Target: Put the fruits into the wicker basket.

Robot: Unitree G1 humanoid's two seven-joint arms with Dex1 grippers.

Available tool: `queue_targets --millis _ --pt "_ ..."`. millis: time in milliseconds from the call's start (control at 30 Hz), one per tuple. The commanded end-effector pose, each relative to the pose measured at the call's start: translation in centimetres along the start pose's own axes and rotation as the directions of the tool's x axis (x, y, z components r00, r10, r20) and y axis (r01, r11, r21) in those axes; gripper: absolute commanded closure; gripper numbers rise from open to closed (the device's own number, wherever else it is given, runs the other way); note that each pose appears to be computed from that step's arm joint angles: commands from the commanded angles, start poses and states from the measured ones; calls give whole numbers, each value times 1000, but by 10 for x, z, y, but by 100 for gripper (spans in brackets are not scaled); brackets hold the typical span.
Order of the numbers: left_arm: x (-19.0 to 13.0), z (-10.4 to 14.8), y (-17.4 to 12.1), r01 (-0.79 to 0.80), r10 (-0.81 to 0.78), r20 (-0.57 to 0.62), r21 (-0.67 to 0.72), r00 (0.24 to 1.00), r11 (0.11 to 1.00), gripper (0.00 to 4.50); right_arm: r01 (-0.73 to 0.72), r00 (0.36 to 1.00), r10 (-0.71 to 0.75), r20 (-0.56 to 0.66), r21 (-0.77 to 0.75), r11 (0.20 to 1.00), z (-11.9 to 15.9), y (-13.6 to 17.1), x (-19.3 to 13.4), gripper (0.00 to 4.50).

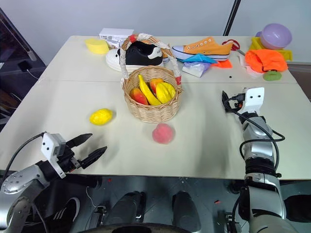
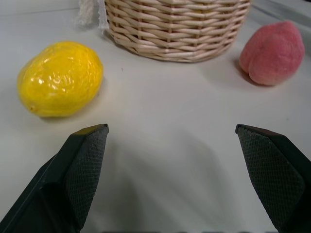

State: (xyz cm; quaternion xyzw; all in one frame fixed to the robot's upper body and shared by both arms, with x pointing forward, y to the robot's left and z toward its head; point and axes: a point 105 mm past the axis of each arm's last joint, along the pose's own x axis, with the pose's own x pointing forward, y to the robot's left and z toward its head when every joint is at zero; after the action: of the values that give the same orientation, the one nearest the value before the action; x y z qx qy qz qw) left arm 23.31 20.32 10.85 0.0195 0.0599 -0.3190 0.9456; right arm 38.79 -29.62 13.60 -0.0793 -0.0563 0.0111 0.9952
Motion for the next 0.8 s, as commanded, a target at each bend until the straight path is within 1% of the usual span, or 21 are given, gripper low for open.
queue_targets --millis 33,100,167,267,367,467,633,700,800 --pt "3 7 -4 28 -28 29 19 999 999 0 -30 998 31 61 -20 999 16 6 2 9" --pt "5 5 -5 30 -30 13 8 999 1000 0 -40 997 43 64 -39 998 17 7 1 9" --pt "7 7 -9 53 -54 8 68 999 996 0 -49 997 52 64 -47 998 18 8 1 9" --pt "8 9 -12 84 -86 32 55 996 995 0 -55 996 58 64 -49 997 18 9 1 9" --pt "10 9 -12 85 -88 37 83 995 993 0 -57 996 60 63 -47 997 18 9 0 9" --pt "11 8 -8 80 -82 16 102 997 992 0 -72 995 74 68 -33 997 19 12 0 9" --pt "13 17 -5 69 -77 76 109 994 992 0 -194 975 192 113 11 981 30 28 -6 9" --pt "14 17 -6 73 -83 69 140 994 988 0 -236 965 233 121 9 972 35 33 -8 9" --pt "14 16 -12 126 -134 55 132 989 983 0 -285 951 281 131 8 959 43 37 -10 9"
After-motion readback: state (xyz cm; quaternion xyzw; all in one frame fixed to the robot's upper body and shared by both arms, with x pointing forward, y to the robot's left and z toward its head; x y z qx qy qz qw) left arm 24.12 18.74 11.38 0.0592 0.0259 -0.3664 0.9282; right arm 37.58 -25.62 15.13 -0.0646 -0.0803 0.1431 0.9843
